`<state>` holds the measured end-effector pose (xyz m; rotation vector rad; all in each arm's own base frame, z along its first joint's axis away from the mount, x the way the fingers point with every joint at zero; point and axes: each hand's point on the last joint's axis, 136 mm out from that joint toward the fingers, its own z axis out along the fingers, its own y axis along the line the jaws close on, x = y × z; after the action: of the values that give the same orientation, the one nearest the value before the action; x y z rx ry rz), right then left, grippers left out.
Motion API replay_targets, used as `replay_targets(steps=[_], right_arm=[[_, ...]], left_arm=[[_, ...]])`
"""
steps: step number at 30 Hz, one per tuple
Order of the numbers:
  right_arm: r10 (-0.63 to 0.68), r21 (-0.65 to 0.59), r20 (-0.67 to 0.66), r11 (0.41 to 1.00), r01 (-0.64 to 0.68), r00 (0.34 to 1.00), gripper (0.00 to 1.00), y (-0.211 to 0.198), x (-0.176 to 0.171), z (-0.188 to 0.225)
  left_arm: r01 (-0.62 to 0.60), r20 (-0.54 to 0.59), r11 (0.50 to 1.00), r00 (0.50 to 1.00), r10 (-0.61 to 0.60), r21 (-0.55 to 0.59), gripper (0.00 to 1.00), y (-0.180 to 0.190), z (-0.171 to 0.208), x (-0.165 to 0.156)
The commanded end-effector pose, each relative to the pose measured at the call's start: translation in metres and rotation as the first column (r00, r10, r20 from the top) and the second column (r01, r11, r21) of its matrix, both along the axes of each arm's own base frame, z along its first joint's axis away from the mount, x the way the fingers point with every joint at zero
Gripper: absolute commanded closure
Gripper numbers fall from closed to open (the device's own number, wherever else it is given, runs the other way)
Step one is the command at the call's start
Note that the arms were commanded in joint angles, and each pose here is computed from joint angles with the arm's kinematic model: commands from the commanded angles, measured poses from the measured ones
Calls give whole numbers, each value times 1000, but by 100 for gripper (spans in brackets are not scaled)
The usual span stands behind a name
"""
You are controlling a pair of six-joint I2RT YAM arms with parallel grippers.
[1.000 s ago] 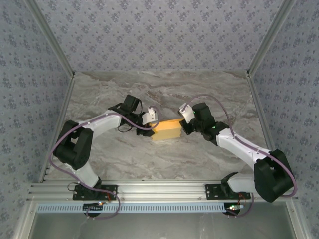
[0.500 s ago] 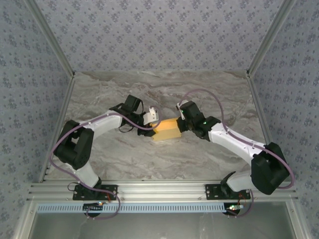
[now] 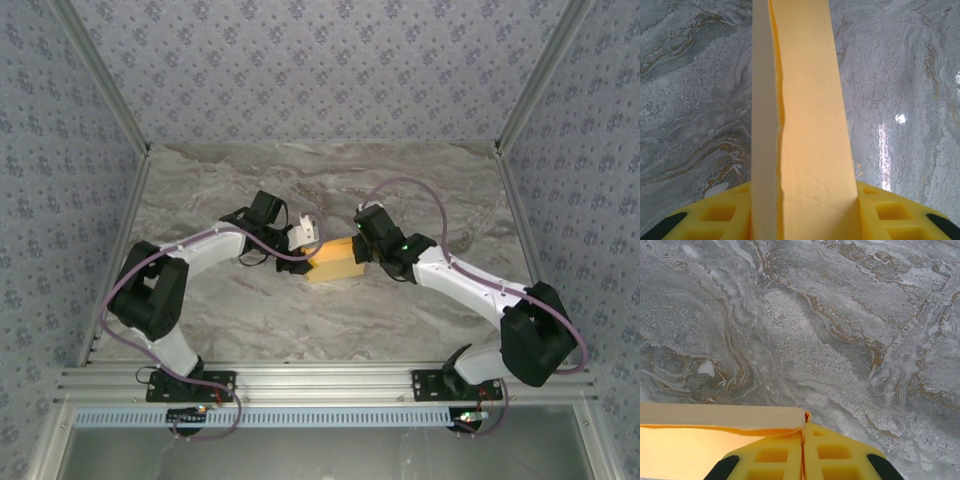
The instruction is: Fold the paper box
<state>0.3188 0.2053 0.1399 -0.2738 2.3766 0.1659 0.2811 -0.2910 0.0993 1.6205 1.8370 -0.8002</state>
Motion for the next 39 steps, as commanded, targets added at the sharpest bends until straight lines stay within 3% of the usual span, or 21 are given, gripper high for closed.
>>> replay_targets(steps=[1, 13, 26, 39], right_arm=[[-26, -25, -35, 999, 25, 999, 91, -4, -6, -11], [-29, -41, -13, 999, 29, 999, 93, -12, -13, -19], [-96, 46, -25, 994, 97, 995, 94, -12, -24, -25], [-88, -3, 9, 996, 88, 996, 94, -16, -25, -35]], left_arm=[[-16, -11, 999, 1000, 16, 46, 62, 2, -8, 1], [-25, -10, 998, 1000, 25, 52, 62, 2, -8, 3], [-38, -9, 997, 999, 39, 61, 62, 1, -10, 6], [-44, -4, 997, 999, 44, 55, 62, 0, -7, 6]])
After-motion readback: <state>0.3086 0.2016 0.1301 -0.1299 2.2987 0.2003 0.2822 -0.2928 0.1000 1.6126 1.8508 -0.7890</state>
